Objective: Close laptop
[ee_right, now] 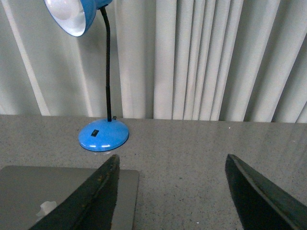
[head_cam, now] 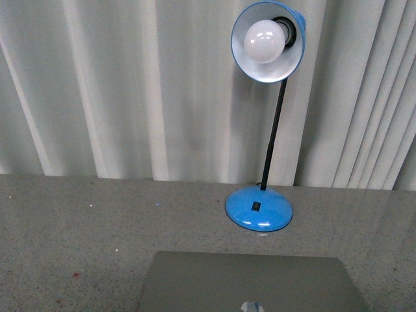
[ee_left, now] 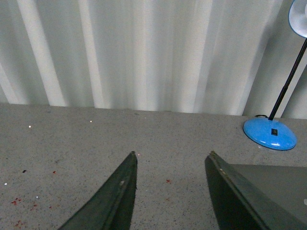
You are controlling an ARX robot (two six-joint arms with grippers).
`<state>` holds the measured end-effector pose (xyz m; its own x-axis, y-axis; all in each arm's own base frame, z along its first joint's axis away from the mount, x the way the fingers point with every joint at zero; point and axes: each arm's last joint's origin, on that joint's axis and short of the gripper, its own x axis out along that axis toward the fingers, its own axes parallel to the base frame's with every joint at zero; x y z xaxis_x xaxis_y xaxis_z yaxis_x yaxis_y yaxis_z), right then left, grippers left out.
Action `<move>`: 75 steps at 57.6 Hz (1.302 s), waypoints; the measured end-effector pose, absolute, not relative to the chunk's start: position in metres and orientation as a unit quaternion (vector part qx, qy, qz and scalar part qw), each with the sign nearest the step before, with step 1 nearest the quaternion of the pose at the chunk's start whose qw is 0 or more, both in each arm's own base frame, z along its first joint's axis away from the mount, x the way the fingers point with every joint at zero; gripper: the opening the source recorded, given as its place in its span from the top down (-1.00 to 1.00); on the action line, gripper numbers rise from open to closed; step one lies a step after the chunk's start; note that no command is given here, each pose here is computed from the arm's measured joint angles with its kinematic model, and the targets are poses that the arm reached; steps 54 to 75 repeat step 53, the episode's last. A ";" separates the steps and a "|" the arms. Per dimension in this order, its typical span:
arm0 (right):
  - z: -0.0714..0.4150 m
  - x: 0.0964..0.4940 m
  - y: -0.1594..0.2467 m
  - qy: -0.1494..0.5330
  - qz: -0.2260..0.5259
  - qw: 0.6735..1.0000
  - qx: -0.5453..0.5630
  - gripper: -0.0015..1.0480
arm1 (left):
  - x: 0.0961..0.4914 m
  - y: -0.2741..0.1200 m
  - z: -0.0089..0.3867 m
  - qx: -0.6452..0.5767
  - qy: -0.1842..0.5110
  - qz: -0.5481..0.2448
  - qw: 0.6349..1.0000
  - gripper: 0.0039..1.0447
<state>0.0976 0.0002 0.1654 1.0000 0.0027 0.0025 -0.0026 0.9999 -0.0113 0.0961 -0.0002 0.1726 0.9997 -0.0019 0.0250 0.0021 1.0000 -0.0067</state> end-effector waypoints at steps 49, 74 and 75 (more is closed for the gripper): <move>0.165 0.098 0.000 -0.001 0.001 1.000 -0.005 -0.86 | 0.096 0.000 0.173 -0.002 -0.013 -0.001 1.000 -0.87; 0.165 0.098 0.000 -0.001 0.001 1.000 -0.005 -0.86 | 0.096 0.000 0.173 -0.002 -0.013 -0.001 1.000 -0.87; 0.165 0.098 0.000 -0.001 0.001 1.000 -0.005 -0.86 | 0.096 0.000 0.173 -0.002 -0.013 -0.001 1.000 -0.87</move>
